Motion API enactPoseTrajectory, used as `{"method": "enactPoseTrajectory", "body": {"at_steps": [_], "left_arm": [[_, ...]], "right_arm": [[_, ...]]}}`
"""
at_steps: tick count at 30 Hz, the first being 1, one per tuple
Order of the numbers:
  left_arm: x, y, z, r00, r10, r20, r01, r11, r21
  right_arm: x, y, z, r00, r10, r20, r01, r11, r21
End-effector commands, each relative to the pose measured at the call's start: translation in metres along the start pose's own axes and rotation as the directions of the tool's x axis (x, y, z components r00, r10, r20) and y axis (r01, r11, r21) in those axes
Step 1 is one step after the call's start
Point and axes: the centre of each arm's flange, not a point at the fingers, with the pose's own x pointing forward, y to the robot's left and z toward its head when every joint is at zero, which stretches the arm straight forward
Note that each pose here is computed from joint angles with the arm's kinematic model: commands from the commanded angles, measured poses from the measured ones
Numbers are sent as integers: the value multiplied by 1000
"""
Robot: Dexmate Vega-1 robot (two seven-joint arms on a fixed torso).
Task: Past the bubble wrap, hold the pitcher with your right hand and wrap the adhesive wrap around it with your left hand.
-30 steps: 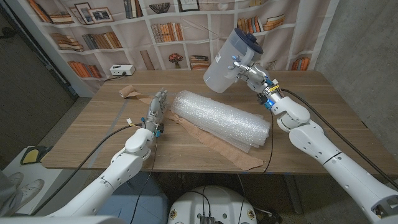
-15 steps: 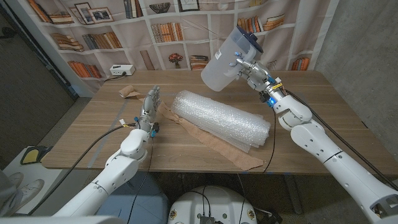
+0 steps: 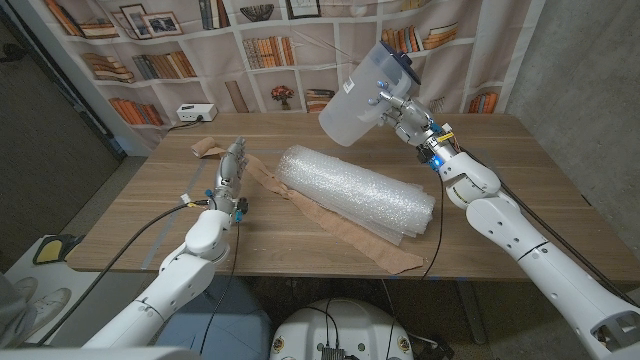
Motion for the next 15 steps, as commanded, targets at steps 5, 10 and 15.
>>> {"method": "enactPoseTrajectory", "body": {"at_steps": [5, 10, 15], "left_arm": [[-7, 31, 7, 997, 78, 10, -78, 994, 76], [-6, 42, 12, 995, 100, 22, -102, 990, 98], [-6, 49, 18, 992, 120, 42, -124, 984, 129]], "right_arm": [[1, 5, -1, 1000, -1, 5, 1, 1000, 23], [-1, 6, -1, 1000, -5, 7, 5, 999, 53], [-4, 8, 0, 1000, -1, 5, 1, 997, 71]]}}
